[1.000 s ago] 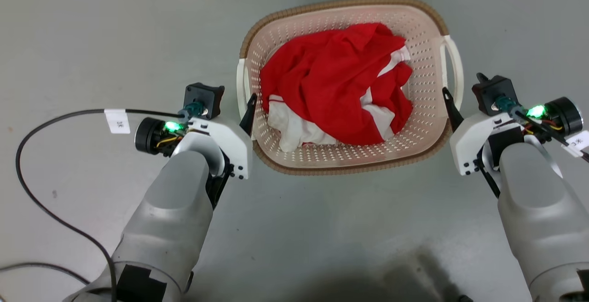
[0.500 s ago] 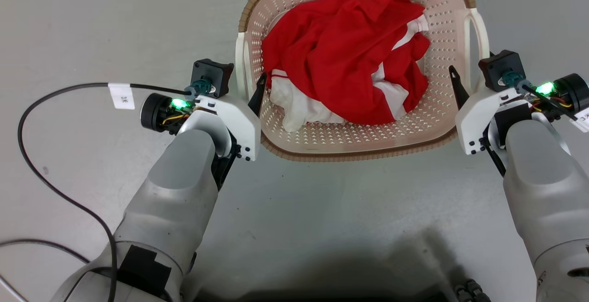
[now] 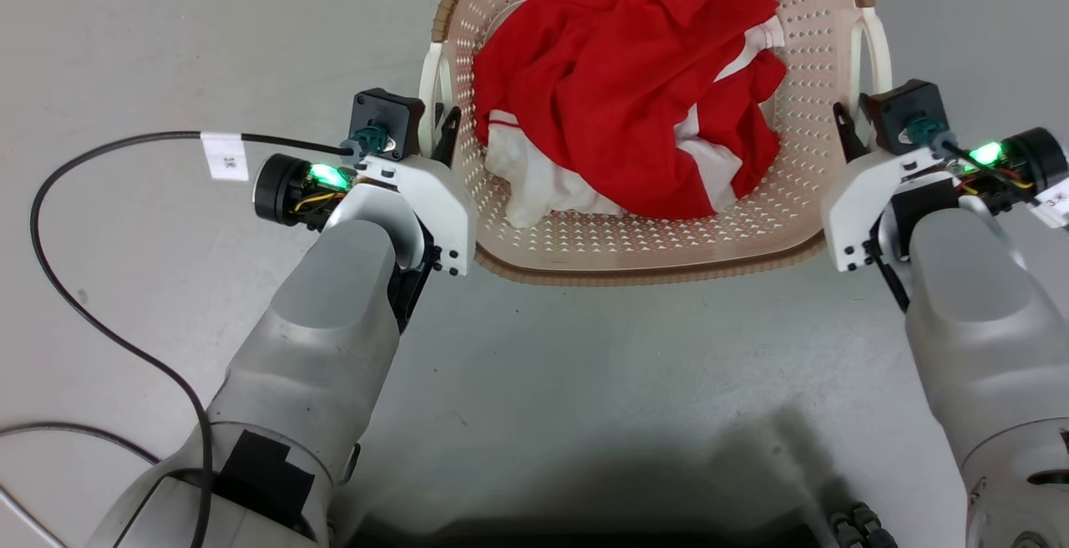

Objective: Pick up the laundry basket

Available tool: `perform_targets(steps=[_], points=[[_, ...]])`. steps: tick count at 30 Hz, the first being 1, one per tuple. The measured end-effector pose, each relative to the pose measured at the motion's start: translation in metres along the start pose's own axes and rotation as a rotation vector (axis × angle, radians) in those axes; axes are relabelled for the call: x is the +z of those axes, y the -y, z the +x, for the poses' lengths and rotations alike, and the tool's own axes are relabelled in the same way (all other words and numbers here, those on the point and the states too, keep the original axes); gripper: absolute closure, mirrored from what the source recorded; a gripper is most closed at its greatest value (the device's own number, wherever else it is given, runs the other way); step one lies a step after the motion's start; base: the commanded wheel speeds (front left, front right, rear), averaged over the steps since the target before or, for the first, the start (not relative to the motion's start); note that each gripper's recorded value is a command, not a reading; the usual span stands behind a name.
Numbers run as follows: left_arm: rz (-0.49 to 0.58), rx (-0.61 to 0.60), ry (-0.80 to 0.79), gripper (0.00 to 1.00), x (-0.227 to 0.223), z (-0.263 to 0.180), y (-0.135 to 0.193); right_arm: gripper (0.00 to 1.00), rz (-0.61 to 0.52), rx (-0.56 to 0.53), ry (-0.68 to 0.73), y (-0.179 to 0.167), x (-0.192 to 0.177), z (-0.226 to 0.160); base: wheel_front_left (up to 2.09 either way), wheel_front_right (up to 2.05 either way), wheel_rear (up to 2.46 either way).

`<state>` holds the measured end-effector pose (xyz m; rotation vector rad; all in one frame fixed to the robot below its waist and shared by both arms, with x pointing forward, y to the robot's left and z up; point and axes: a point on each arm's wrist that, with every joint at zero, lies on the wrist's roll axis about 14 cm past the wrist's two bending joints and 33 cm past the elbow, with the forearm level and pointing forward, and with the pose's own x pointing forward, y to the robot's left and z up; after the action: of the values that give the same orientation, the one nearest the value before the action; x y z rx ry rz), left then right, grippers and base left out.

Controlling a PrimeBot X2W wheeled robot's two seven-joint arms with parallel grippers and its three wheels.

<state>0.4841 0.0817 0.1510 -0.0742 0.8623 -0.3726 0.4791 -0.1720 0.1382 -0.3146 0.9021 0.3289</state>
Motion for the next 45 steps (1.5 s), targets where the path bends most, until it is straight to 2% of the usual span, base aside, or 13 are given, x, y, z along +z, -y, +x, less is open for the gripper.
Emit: perform_targets(steps=[11,24,45], points=[[0.001,0.012,0.019,1.0,0.015,-0.015,0.001,1.0,-0.024,0.014,0.02,-0.005,0.016,-0.016,0.0,0.0,0.0],[-0.026,0.068,0.067,1.0,0.042,-0.076,0.002,1.0,-0.07,0.022,0.088,-0.016,0.057,-0.072,0.0,0.0,0.0],[-0.036,0.095,-0.014,1.0,0.035,-0.183,0.024,1.0,-0.087,0.069,0.027,-0.061,0.054,-0.175,0.0,0.0,0.0]])
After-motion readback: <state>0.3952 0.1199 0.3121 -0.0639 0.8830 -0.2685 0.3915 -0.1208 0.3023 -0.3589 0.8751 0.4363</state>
